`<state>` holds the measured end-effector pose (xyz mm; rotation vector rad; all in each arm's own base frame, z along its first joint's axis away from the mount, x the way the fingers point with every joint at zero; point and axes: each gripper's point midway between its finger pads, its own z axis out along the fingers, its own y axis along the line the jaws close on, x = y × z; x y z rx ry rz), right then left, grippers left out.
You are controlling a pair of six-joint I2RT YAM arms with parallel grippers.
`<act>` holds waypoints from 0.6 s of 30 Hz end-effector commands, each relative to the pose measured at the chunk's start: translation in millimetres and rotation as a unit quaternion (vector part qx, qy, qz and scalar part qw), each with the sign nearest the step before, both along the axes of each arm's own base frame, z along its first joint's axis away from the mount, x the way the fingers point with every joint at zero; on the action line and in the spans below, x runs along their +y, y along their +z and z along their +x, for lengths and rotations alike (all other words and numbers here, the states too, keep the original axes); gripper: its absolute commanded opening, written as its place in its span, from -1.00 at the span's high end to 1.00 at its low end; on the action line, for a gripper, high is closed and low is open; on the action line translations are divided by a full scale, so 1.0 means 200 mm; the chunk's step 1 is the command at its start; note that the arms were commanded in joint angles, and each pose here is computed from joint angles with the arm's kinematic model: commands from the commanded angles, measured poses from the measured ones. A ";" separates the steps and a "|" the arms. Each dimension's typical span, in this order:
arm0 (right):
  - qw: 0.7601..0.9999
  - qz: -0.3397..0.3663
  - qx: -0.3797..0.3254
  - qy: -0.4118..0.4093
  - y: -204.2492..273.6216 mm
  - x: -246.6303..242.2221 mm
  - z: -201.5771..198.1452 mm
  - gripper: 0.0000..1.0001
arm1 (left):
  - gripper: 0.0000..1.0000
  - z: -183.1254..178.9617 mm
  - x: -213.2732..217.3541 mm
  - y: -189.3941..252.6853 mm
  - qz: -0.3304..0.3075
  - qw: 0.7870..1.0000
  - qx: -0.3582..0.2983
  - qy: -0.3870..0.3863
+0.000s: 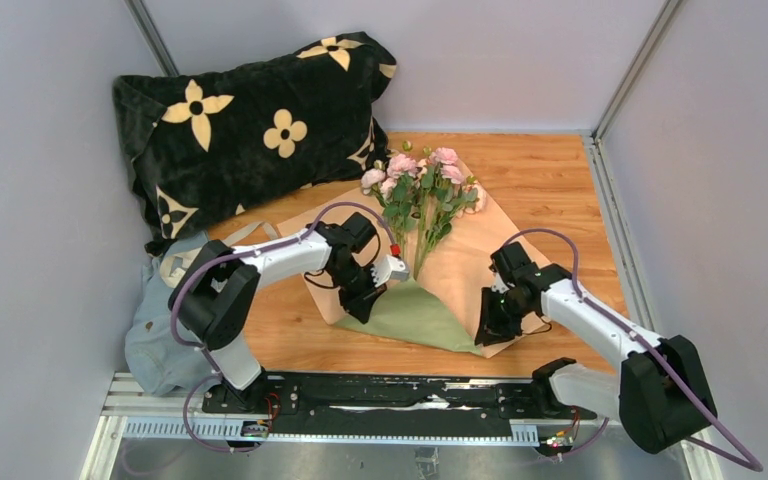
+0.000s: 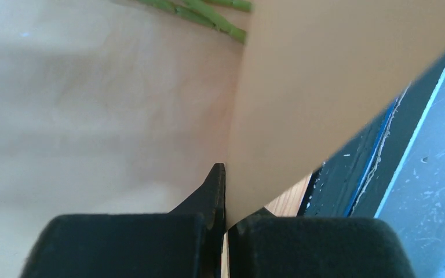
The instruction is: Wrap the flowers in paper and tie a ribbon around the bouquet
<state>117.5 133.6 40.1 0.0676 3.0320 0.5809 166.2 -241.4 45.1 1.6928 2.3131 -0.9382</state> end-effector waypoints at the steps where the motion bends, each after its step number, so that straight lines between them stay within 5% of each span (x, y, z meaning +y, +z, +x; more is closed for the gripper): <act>1: 0.997 -0.069 0.000 -0.035 -0.02 -0.13 0.02 0.42 | 1.00 -0.04 0.06 -0.07 0.040 0.998 0.045 0.015; 8: 0.981 -0.101 -0.163 -0.012 0.32 -0.09 0.21 0.56 | 1.00 0.01 0.03 -0.08 0.044 0.998 0.045 0.027; 12: 0.969 0.113 -0.207 0.074 0.38 0.42 0.20 0.95 | 1.00 0.03 0.02 -0.10 0.051 0.997 0.044 0.042; 14: 0.966 0.178 -0.176 0.070 0.31 0.55 0.18 1.00 | 1.00 0.04 0.03 -0.12 0.058 0.996 0.045 0.045; 18: 0.993 0.054 -0.099 0.021 0.02 0.35 0.12 1.00 | 1.00 0.05 0.05 -0.15 0.074 0.995 0.040 0.048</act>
